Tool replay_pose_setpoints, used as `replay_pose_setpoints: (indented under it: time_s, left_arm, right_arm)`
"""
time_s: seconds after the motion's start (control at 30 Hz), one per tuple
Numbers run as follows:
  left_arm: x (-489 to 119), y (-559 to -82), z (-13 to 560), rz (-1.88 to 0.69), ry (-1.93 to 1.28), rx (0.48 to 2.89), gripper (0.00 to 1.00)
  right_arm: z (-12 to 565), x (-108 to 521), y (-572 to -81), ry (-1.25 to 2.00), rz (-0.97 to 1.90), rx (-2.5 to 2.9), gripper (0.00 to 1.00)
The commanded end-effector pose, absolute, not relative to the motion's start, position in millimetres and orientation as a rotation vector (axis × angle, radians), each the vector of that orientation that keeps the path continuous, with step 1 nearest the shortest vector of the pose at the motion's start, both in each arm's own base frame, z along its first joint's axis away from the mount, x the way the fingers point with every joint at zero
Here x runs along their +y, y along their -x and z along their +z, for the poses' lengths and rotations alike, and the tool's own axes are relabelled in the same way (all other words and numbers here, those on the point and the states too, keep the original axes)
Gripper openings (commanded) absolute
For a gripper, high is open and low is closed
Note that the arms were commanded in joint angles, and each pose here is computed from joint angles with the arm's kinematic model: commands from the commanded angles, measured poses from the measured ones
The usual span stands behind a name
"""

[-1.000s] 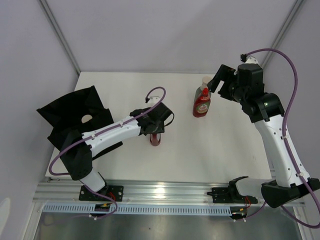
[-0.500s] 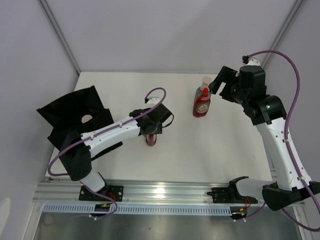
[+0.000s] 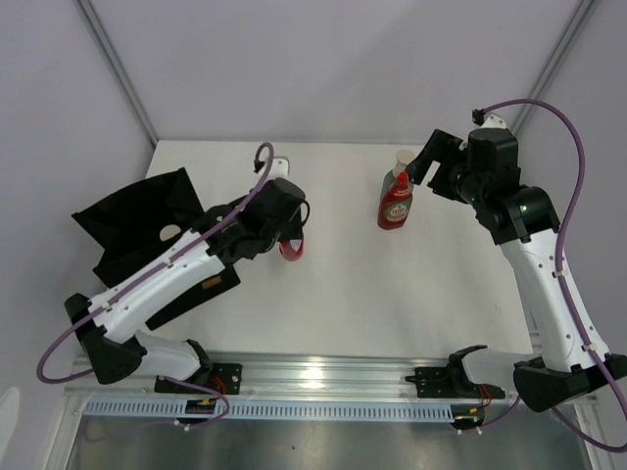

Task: Place the personal care products into the canvas bag

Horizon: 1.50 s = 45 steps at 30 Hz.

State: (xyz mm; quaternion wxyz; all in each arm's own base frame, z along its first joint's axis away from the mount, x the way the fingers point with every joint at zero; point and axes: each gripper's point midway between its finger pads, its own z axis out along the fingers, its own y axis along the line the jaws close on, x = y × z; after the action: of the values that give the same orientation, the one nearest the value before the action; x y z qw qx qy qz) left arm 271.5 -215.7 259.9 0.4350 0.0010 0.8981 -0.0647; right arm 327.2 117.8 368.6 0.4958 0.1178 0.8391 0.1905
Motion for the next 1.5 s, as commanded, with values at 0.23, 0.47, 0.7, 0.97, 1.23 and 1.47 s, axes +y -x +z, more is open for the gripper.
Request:
replay_pose_setpoints:
  time_s: [0.23, 0.47, 0.7, 0.97, 1.23, 1.47]
  left_arm:
    - [-155, -261, 419, -0.298, 0.161, 1.83, 0.0]
    - [-103, -242, 472, -0.255, 0.227, 1.68, 0.0]
    - [-45, -224, 499, -0.148, 0.309, 1.55, 0.0]
    - [6, -214, 514, 0.015, 0.369, 1.462, 0.0]
    - [34, -229, 496, 0.174, 0.398, 1.461, 0.0]
    - [46, -256, 474, 0.221, 0.411, 1.461, 0.0]
  right_arm:
    - [386, 129, -330, -0.299, 0.569, 1.981, 0.88]
    - [386, 132, -328, -0.294, 0.588, 1.986, 0.87]
    - [381, 135, -325, -0.288, 0.607, 2.005, 0.87]
    - [379, 142, -320, -0.286, 0.655, 2.021, 0.87]
    - [375, 137, -311, -0.285, 0.639, 2.03, 0.86]
    - [367, 132, -300, -0.277, 0.616, 2.058, 0.86]
